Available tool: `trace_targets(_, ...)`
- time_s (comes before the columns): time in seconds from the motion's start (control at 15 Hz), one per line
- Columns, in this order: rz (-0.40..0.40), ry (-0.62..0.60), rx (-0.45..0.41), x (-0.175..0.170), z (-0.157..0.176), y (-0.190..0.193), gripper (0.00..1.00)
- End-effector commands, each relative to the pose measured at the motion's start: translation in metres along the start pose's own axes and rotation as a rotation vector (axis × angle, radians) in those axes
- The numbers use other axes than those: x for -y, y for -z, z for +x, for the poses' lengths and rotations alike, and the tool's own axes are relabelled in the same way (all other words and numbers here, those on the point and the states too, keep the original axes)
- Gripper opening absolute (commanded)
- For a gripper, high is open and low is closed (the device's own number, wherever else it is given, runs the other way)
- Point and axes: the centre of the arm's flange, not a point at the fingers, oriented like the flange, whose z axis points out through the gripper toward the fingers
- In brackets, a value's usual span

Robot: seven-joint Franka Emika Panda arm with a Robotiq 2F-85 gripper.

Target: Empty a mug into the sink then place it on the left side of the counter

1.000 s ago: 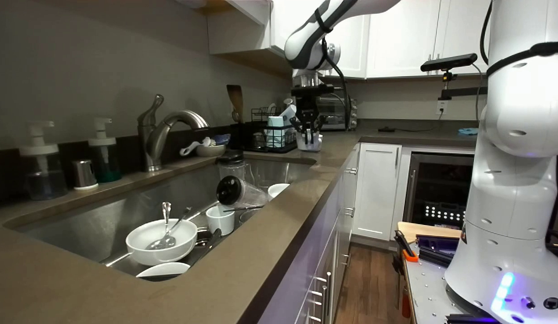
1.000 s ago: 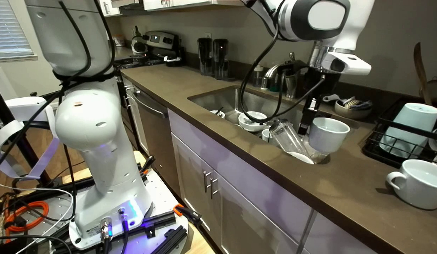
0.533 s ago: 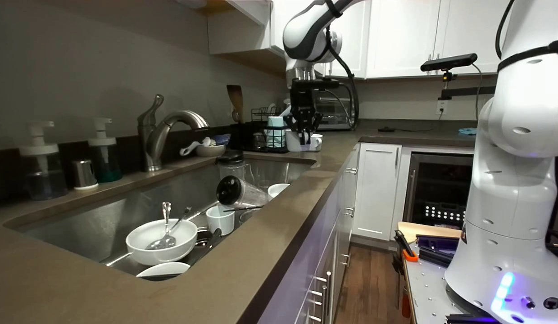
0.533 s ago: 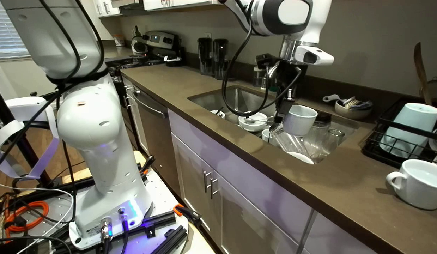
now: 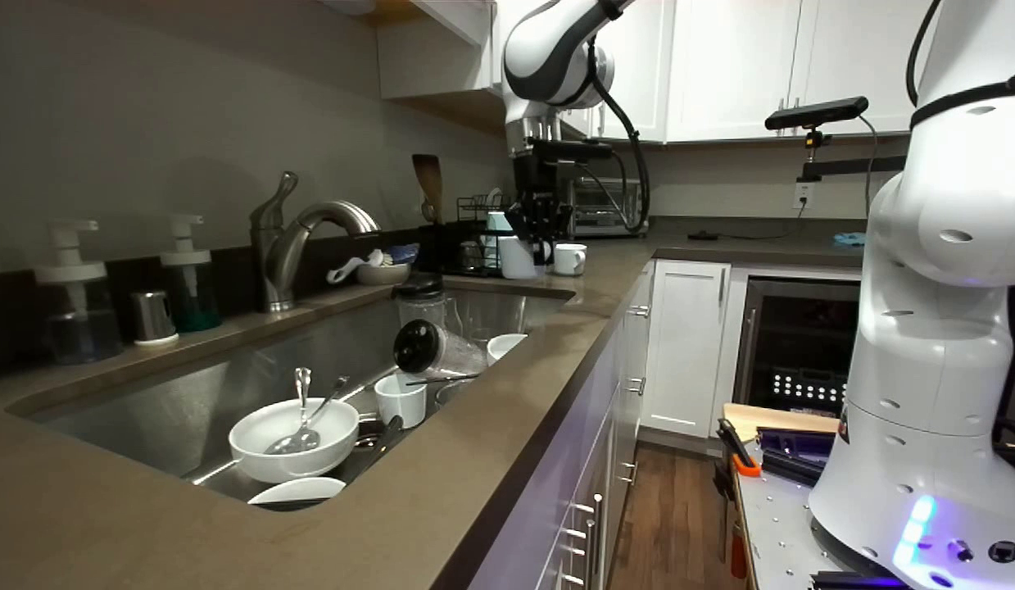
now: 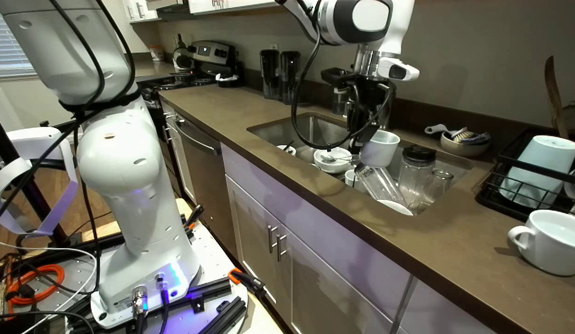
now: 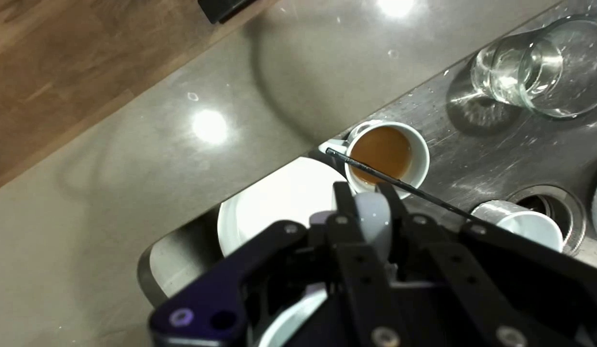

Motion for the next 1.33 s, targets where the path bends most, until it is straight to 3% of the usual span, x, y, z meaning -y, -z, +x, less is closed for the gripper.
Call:
trace_targets(0.0,0.000,0.002,0.000,0.000,0.000,0.000,0.16)
trace_targets(0.2,0.000,0.003,0.000,0.000,0.000,0.000,0.16)
trace_targets(0.27,0.000,0.003,0.000,0.000,0.000,0.000,0.04)
trace_targets(0.8,-0.121,0.377,0.003,0.088,-0.020,-0.004,0.04)
trace_targets(1.27,-0.388,0.628,0.072,0.119,-0.042,0.002,0.04)
